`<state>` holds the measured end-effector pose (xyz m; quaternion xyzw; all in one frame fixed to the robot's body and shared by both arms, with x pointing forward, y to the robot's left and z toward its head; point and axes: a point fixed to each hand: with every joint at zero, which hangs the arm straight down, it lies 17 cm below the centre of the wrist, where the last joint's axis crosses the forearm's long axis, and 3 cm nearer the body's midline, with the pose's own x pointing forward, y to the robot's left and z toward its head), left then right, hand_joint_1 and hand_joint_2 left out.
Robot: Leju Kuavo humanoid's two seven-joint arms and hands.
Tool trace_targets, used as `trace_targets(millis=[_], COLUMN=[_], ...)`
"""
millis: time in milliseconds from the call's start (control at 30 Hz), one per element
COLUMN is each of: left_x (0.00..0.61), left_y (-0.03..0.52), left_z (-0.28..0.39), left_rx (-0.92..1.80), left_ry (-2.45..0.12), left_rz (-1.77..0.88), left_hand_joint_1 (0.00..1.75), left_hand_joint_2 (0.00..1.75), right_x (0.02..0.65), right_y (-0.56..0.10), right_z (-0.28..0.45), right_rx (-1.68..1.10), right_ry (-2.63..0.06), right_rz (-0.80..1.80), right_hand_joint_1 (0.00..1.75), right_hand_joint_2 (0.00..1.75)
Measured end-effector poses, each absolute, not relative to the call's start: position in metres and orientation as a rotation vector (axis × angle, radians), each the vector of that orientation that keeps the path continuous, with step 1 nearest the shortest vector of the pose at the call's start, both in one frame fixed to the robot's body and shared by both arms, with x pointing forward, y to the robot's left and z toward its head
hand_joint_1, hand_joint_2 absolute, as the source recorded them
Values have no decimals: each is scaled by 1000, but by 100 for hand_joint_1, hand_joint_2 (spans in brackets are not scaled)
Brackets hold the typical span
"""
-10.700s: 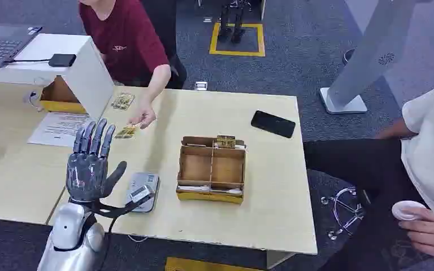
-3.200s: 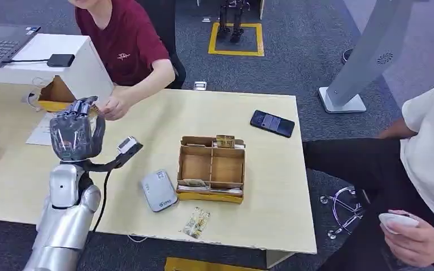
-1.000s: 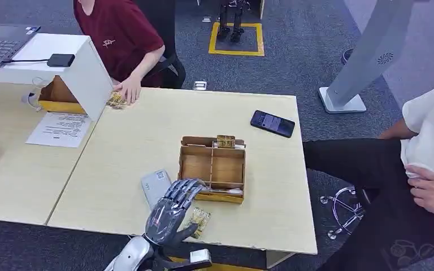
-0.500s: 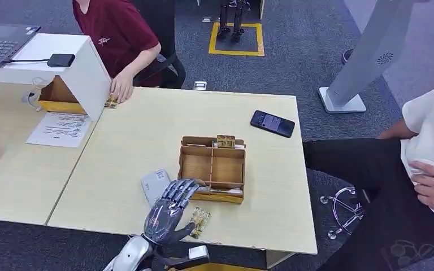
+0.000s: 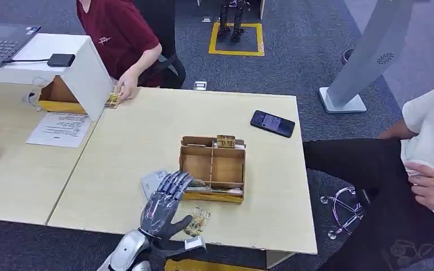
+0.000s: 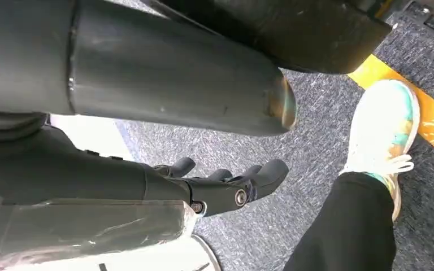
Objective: Pass the card to the sensor for recognition and then transmit it.
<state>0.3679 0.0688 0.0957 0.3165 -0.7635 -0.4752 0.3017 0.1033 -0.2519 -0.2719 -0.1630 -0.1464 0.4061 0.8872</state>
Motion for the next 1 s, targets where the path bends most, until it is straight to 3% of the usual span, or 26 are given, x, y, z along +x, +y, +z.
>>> trace_targets(millis=[1000], left_x=[384], left_y=[68], left_z=[98], left_rx=[794], left_ry=[-1990], left_rz=[-1275], left_hand_joint_1=[0], left_hand_joint_2=[175], right_x=[103], right_y=[-252], right_z=[-272], right_rx=[-337], right_ry=[-300], right_rz=[846], right_hand_joint_1=[0], right_hand_joint_2=[0])
